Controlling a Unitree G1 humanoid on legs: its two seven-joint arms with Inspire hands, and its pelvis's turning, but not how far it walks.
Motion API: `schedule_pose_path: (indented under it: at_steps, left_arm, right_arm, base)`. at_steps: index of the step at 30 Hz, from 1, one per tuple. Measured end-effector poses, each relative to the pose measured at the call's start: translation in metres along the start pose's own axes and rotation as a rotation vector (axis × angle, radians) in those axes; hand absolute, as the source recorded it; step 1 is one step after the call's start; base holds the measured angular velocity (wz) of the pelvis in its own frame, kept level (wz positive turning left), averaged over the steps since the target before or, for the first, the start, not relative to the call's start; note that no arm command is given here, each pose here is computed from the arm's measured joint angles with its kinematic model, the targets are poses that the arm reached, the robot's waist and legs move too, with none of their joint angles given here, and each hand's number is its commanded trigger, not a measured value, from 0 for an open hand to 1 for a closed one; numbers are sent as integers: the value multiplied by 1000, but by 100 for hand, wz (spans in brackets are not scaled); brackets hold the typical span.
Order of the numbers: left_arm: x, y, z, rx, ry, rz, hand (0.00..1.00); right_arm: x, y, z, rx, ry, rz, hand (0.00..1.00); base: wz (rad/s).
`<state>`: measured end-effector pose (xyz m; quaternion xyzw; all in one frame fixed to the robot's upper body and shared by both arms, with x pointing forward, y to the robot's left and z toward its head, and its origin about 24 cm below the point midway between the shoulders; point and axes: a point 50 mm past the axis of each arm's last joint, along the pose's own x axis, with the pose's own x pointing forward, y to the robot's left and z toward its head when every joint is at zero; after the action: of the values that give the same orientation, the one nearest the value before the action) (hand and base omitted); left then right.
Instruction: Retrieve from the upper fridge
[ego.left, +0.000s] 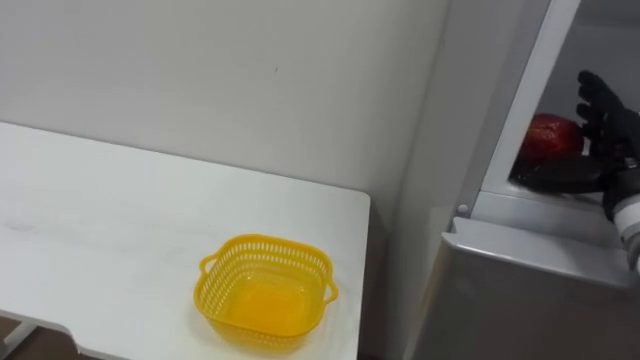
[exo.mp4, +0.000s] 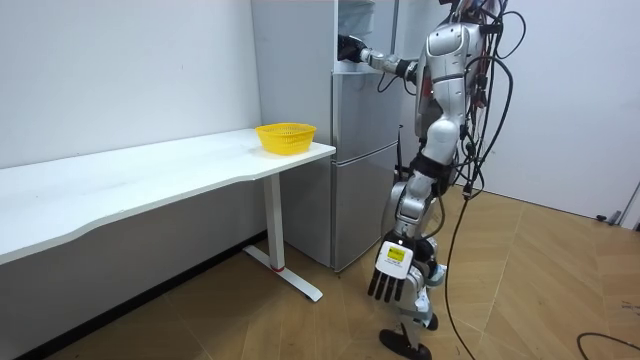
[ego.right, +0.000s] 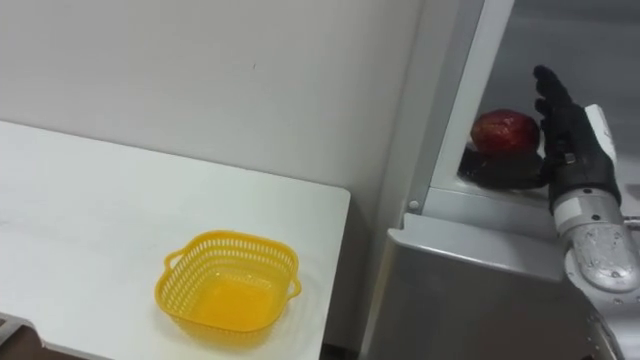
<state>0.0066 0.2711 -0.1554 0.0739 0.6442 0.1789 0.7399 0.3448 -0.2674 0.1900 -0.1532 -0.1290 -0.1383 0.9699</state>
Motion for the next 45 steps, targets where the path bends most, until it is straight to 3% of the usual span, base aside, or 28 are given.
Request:
schedule_pose_path:
  at_steps: [15, 37, 42, 45]
  left_arm:
    - [0, 0, 4, -9, -10, 5, 0]
    - [0, -1, 7, -37, -16, 2, 0]
    - [0, -1, 4, -56, -22, 27, 0]
    - [-1, 0, -1, -61, -27, 40, 0]
  right_arm:
    - [4, 4, 3, -33, 9, 72, 100]
    - [3, 7, 14, -43, -24, 40, 100]
    - [-11, 10, 27, -89, -94, -1, 100]
    - [-32, 14, 34, -76, -159, -25, 100]
  base:
    - [-1]
    - [-1]
    - [-7]
    - [-13]
